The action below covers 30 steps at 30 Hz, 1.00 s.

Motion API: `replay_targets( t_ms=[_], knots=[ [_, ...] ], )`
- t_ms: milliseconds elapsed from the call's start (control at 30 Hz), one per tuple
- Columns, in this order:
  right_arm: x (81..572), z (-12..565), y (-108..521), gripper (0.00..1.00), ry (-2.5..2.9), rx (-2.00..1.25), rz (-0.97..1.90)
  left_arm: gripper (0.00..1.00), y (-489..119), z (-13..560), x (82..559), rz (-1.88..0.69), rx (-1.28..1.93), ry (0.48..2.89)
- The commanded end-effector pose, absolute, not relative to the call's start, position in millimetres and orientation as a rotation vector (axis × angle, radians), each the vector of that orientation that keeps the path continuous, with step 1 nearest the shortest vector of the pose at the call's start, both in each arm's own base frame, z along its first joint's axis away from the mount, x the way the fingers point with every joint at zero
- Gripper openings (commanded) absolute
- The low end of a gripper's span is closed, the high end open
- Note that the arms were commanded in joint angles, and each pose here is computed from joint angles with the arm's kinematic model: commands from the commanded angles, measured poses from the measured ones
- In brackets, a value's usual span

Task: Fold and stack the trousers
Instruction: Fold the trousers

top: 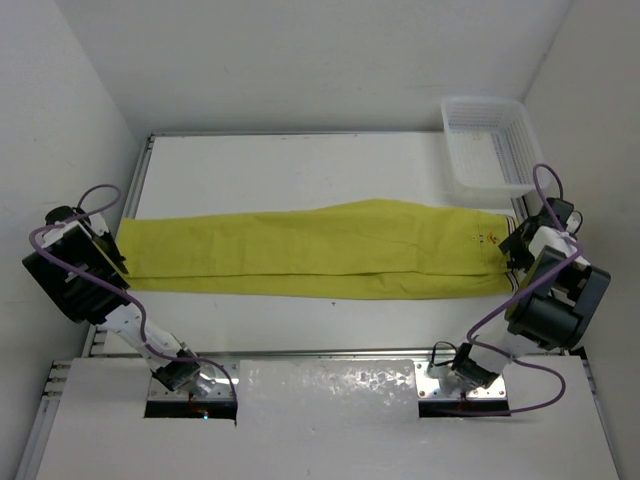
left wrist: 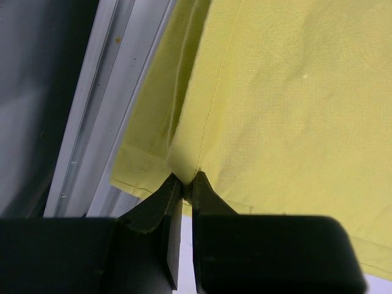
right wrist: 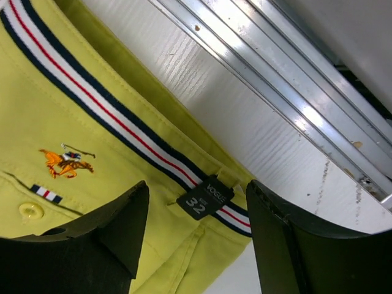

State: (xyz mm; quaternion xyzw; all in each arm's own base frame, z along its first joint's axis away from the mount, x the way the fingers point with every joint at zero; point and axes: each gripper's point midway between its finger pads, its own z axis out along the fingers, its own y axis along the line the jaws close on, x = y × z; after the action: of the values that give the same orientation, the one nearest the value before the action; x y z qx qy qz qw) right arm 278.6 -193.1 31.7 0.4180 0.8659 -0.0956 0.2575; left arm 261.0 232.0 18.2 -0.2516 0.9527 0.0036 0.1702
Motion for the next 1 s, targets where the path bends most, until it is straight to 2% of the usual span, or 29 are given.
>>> replay_targets(
  t_ms=[0,233,267,367,467,500,567,967],
  knots=[
    [294.5,31.5,-199.2,0.62,2.297,1.138,-0.235,0.00,242.4,41.0,271.9,0.071,-0.662,2.650],
    [309.5,24.0,-199.1,0.54,2.313,1.108,-0.171,0.00,242.6,46.9,271.4,0.082,-0.655,2.642],
    [310.1,22.5,-197.6,0.49,2.316,1.111,-0.162,0.00,242.5,47.7,271.8,0.080,-0.654,2.641],
    [310.0,21.3,-198.8,0.26,2.314,1.122,-0.169,0.00,244.1,51.5,273.7,0.086,-0.648,2.632],
    [309.1,21.3,-202.4,0.14,2.333,1.109,-0.195,0.00,246.6,53.9,274.9,0.096,-0.644,2.630],
    [308.4,21.4,-203.5,0.07,2.340,1.107,-0.201,0.00,246.1,54.6,275.2,0.095,-0.642,2.631],
    [308.1,23.4,-205.4,0.02,2.352,1.090,-0.218,0.00,248.1,57.7,276.9,0.098,-0.643,2.623],
    [327.5,91.0,-207.2,0.00,2.215,0.970,-0.183,0.00,257.0,91.4,296.7,0.086,-0.617,2.557]
  ],
)
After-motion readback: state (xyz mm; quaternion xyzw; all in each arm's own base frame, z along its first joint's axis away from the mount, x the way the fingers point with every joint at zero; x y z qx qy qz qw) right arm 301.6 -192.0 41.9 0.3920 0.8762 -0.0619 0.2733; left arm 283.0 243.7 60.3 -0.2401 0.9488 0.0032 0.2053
